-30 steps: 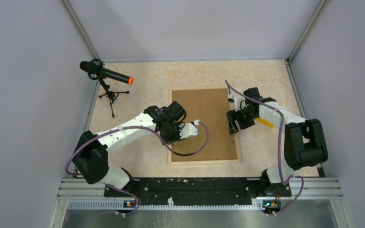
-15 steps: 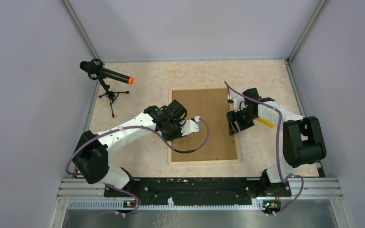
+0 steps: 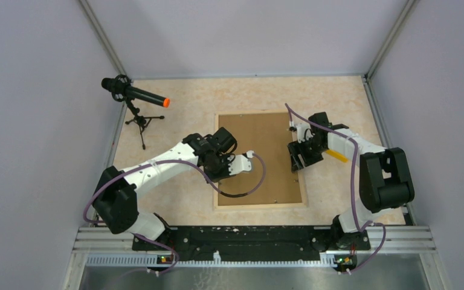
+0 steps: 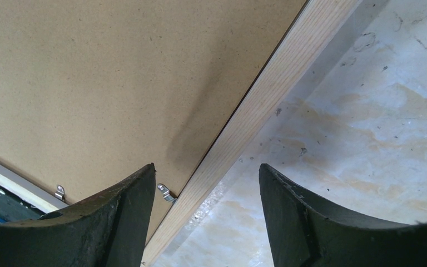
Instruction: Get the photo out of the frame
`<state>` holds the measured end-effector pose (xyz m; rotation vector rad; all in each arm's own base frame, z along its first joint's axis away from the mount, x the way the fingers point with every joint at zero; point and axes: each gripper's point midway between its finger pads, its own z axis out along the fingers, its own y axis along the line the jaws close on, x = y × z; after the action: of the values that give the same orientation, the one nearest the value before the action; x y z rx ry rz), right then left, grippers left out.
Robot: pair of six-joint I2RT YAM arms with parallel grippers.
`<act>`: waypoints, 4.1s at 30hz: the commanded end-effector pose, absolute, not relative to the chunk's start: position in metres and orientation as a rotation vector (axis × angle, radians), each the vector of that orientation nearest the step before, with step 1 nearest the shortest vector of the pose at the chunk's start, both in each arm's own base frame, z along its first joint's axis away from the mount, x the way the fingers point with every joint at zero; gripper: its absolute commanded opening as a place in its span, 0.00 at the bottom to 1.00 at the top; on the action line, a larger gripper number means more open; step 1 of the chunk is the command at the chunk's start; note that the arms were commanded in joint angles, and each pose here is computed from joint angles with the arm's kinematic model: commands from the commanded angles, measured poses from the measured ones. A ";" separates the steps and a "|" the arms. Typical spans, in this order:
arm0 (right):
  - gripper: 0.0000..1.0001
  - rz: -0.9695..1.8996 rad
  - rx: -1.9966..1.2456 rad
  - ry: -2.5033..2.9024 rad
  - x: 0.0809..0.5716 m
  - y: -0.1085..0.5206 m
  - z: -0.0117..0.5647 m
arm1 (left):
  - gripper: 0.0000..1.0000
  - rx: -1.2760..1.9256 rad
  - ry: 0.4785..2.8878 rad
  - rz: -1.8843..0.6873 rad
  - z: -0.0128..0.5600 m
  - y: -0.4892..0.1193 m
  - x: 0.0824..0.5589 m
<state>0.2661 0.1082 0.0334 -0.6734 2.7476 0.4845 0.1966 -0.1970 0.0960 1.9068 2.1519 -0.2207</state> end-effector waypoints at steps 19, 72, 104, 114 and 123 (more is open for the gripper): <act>0.67 0.503 -0.658 2.735 0.271 0.112 0.034 | 0.00 1.863 2.116 -0.246 0.100 -0.217 0.209; 0.67 0.528 -0.507 2.627 0.335 0.111 0.068 | 0.00 1.382 2.110 0.123 0.155 -0.203 0.427; 0.66 0.557 -0.492 2.650 0.327 0.112 0.058 | 0.00 1.459 2.204 0.133 0.098 -0.200 0.426; 0.66 0.552 -0.492 2.648 0.329 0.112 0.059 | 0.00 1.501 2.221 0.110 0.093 -0.197 0.413; 0.66 0.552 -0.491 2.651 0.330 0.112 0.059 | 0.00 1.530 2.234 0.064 0.094 -0.202 0.397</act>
<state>0.3229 0.1113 0.0543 -0.5124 2.6712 0.5386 0.4183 -0.1992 0.0941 1.4960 2.2131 0.1352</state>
